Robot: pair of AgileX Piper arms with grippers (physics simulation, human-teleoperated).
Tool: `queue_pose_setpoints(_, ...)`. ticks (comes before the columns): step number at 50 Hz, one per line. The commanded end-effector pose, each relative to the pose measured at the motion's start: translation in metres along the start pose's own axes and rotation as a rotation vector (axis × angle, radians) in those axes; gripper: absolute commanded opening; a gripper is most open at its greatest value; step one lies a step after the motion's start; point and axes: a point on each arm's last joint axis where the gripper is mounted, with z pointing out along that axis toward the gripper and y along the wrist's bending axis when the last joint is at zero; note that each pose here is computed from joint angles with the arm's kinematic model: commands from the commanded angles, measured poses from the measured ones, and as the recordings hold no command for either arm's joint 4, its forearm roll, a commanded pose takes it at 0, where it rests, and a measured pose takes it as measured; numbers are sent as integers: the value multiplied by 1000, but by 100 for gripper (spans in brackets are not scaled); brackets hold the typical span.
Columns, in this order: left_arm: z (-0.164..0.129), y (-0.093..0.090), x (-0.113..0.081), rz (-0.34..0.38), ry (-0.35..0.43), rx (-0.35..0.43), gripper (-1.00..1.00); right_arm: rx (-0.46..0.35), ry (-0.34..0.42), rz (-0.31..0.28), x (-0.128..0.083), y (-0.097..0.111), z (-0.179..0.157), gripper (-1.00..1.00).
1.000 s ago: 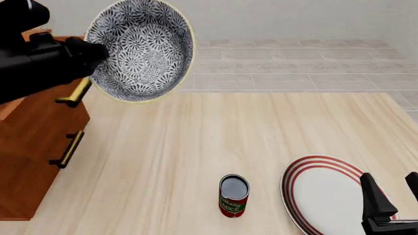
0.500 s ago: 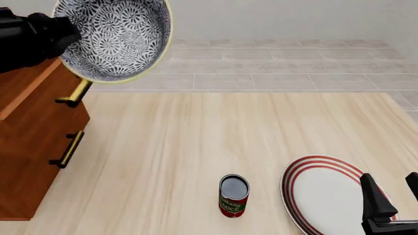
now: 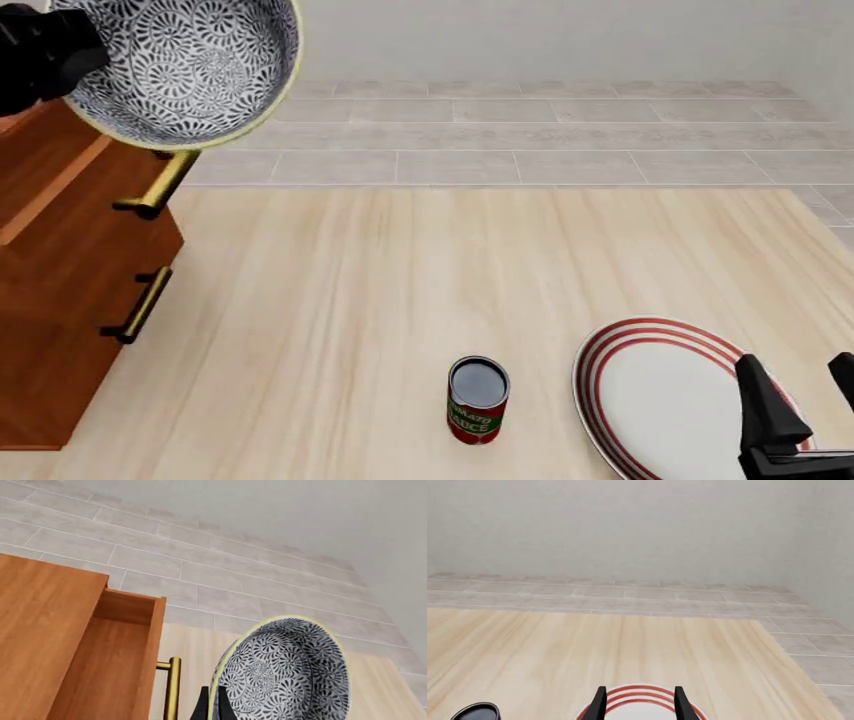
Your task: Put the bowl on top of the cabinet.
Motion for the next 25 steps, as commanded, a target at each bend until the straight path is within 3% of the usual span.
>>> queue_pose_setpoints(1,-2,2,-8,-17,-5,-17,-100,0,0,0,0,0,0,100)
queue_pose_setpoints(25,-15,13,-22,-129,-23,-86,-100,-3,-1,-5,0,0,-1,100)
